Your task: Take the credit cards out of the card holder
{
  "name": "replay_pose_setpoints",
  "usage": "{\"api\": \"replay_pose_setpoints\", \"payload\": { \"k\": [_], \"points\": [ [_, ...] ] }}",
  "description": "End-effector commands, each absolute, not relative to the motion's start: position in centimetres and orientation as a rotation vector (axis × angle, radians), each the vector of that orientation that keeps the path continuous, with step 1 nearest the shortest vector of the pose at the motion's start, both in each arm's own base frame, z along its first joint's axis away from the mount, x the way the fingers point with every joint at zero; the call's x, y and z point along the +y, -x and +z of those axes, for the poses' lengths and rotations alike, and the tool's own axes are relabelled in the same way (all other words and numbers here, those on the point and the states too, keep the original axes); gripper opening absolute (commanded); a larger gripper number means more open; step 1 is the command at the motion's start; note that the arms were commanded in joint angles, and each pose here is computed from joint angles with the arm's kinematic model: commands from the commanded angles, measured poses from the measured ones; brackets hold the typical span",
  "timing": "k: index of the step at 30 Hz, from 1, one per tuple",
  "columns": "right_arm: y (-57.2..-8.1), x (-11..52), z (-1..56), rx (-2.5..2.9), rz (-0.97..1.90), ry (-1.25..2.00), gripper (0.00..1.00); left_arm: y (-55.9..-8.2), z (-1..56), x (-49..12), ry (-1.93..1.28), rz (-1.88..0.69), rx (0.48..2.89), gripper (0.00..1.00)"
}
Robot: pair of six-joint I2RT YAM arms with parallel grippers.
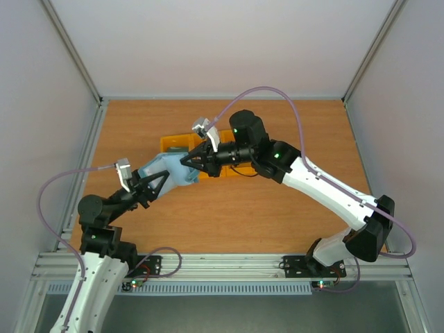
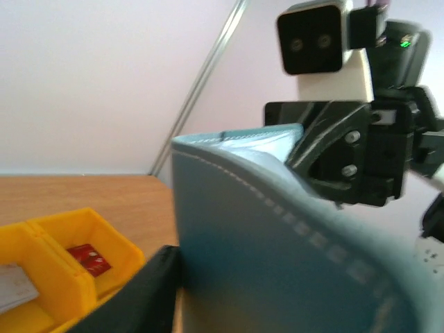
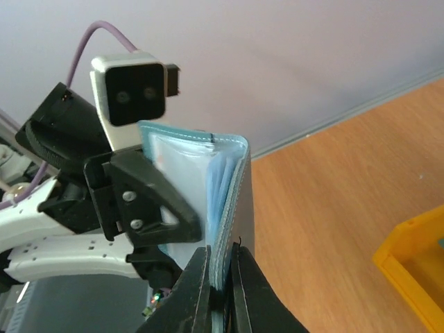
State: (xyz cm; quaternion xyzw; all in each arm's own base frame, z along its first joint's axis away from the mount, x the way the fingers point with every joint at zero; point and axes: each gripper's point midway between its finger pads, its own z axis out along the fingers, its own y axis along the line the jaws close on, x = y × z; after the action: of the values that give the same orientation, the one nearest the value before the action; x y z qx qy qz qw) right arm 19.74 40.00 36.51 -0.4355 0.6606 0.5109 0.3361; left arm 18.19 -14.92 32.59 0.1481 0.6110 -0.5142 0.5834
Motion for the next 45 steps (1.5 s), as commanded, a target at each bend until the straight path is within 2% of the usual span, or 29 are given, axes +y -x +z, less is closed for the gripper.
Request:
{"api": "replay_pose_setpoints", "payload": {
  "k": [1, 2, 3, 5, 8, 10, 12, 20, 24, 29, 35, 45],
  "points": [
    [-20.2, 40.3, 37.5, 1.732, 1.237, 1.104, 0.01, -18.2, 32.8, -14.9, -0.347, -1.194, 1.413, 0.18],
    [-19.8, 40.3, 37.6, 1.719, 1.253, 1.129, 0.01, -18.3, 32.9, -14.8, -0.337, -1.191, 1.415, 0.07],
    [-18.9, 40.3, 37.8, 1.688, 1.293, 1.179, 0.01, -18.5, 32.8, -14.7, -0.324, -1.19, 1.42, 0.01],
    [-16.4, 40.0, 38.4, 1.604, 1.391, 1.308, 0.11, -18.8, 32.5, -14.5, -0.29, -1.19, 1.434, 0.0],
    [-14.5, 38.5, 38.6, 1.542, 1.43, 1.41, 0.34, -18.9, 32.4, -14.4, -0.264, -1.207, 1.442, 0.0],
    [-15.0, 37.3, 38.5, 1.547, 1.429, 1.388, 0.4, -18.8, 32.5, -14.5, -0.276, -1.212, 1.433, 0.0],
    [-16.0, 36.6, 38.3, 1.58, 1.407, 1.349, 0.4, -18.5, 32.8, -14.6, -0.296, -1.214, 1.421, 0.0],
    [-20.7, 37.3, 36.4, 1.751, 1.203, 1.17, 0.21, -17.8, 33.7, -14.9, -0.355, -1.204, 1.383, 0.0],
    [-21.6, 37.8, 35.4, 1.786, 1.148, 1.149, 0.19, -17.8, 33.9, -15.0, -0.364, -1.205, 1.377, 0.0],
    [-21.3, 38.9, 34.3, 1.803, 1.115, 1.189, 0.23, -17.8, 33.7, -15.0, -0.364, -1.207, 1.377, 0.0],
    [-17.5, 41.1, 35.1, 1.684, 1.297, 1.338, 0.38, -18.1, 33.5, -14.9, -0.348, -1.205, 1.388, 0.0],
    [-19.7, 43.4, 33.8, 1.783, 1.193, 1.235, 0.41, -17.8, 33.4, -15.1, -0.367, -1.223, 1.385, 0.0]
  ]
}}
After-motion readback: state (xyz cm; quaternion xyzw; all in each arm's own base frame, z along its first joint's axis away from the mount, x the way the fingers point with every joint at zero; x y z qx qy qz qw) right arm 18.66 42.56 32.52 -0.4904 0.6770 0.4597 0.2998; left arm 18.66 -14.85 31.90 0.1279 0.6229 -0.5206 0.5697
